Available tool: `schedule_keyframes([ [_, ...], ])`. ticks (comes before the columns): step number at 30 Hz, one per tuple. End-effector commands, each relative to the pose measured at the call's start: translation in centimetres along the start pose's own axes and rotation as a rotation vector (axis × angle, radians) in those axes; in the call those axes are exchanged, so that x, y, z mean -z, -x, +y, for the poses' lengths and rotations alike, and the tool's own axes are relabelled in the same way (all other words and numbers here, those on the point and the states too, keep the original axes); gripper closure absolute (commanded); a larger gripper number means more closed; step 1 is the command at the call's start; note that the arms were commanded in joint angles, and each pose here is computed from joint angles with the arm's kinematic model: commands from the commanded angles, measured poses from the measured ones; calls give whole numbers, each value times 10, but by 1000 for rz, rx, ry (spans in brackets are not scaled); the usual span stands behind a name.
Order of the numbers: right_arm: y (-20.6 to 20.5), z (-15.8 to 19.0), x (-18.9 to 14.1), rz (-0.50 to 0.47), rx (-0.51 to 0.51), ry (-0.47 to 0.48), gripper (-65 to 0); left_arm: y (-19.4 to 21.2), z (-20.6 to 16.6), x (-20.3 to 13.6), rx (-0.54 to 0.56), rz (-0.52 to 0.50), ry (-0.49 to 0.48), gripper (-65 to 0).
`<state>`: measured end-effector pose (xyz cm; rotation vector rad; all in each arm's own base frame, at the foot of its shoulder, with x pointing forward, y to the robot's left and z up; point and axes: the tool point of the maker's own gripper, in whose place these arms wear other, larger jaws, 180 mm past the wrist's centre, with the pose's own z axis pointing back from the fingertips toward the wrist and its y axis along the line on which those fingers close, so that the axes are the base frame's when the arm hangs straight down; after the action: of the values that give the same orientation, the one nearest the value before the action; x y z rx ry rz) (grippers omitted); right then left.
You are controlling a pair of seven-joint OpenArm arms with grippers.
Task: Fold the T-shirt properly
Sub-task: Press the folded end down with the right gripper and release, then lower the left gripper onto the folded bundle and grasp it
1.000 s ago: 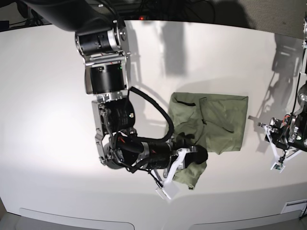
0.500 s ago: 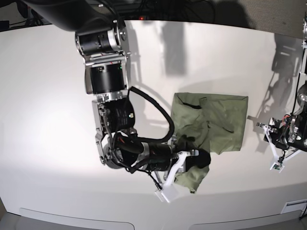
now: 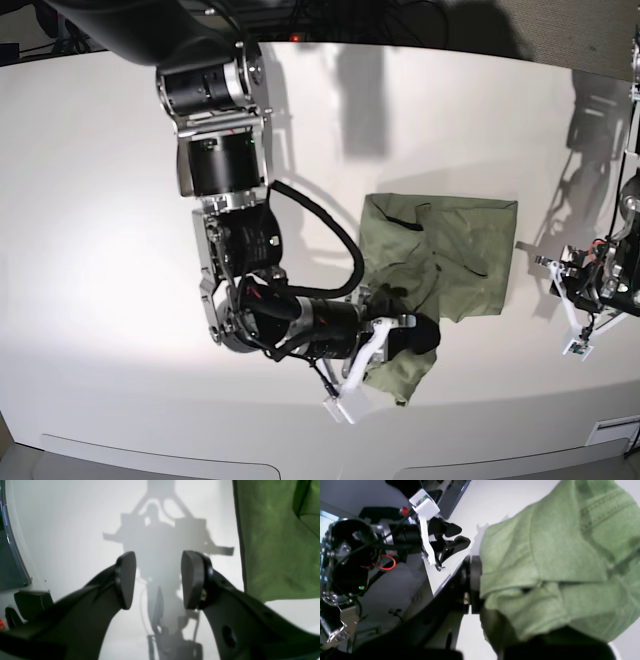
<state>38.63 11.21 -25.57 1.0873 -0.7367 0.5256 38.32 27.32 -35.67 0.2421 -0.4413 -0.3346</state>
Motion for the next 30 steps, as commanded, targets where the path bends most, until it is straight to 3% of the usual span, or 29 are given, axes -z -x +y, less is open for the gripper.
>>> schedule_keyframes([
  [1,-25,15,2,-52,-51,-40,0,-15,14,-10,-4,-43,-34,-294],
  [5,-11,27,17,23,-99,-56,0,-15,17,-10,1,-40,-44,-294],
  [11,-2,31,29,59,-163,-35,-6,-9,46,-14,53,-11,-184,-295],
  [15,-14,36,29,-17,-152,-56,-265,-6,60,-18,62,-1,-224,-294],
  [17,-20,44,29,-51,-121,-100,-319,-3,66,-20,63,4,-237,-295],
  [25,-14,74,23,-13,-35,-271,-319,5,90,-28,58,19,-288,-295],
  [30,-15,75,22,-3,-39,-274,-319,5,96,-30,-6,10,-318,-295],
])
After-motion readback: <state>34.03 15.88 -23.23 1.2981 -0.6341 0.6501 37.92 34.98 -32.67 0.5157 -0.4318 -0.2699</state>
